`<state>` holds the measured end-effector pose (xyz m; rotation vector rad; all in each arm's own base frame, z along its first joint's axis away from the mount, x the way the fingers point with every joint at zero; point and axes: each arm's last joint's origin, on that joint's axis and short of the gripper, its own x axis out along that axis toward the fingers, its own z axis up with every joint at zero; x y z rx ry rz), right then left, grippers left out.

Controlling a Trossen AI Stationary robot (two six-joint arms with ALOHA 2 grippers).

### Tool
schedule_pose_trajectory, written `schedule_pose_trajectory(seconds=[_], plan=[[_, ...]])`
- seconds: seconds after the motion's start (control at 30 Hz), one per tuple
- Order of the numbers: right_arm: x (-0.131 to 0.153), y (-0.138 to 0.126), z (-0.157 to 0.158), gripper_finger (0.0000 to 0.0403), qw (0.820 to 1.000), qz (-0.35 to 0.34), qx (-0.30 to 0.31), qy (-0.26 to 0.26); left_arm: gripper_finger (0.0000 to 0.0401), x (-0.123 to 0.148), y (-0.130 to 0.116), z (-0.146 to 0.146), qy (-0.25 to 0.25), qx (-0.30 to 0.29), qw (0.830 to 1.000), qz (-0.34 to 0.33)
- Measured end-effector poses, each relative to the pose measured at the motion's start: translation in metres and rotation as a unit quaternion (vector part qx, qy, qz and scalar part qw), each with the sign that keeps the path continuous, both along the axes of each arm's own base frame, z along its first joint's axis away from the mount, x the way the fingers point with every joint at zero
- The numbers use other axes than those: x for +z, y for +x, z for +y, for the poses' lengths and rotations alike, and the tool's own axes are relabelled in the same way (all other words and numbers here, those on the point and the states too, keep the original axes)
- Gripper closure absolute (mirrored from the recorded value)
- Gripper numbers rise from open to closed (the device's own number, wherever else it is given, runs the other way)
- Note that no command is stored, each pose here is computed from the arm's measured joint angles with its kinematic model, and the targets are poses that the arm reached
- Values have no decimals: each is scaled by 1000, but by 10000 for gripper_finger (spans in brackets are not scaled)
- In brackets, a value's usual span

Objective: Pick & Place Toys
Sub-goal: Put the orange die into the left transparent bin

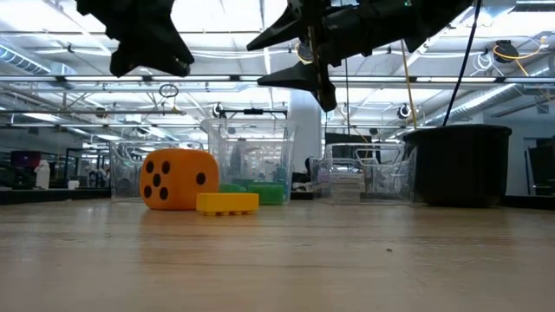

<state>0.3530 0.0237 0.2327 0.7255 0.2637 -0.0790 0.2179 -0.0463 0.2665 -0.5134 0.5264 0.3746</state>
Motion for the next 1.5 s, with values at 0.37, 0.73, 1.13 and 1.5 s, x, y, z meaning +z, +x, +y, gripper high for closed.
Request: schedule_pose_trajectory(seconds=[0.37,0.73,1.13,1.5], plan=[[0,0,0,188,1000,1,0,0,262,6,4,35,-47,10,999,-15],[0,0,0,188,1000,2,1,-5,152,-1,-1,45,-66,18,997,28],[-1,0,0,188,1000,2,2,-5,76,-6,-6,45,-44,20,996,69],[-1,0,0,188,1000,4,1,-4,75,-6,-5,45,-33,12,997,69]])
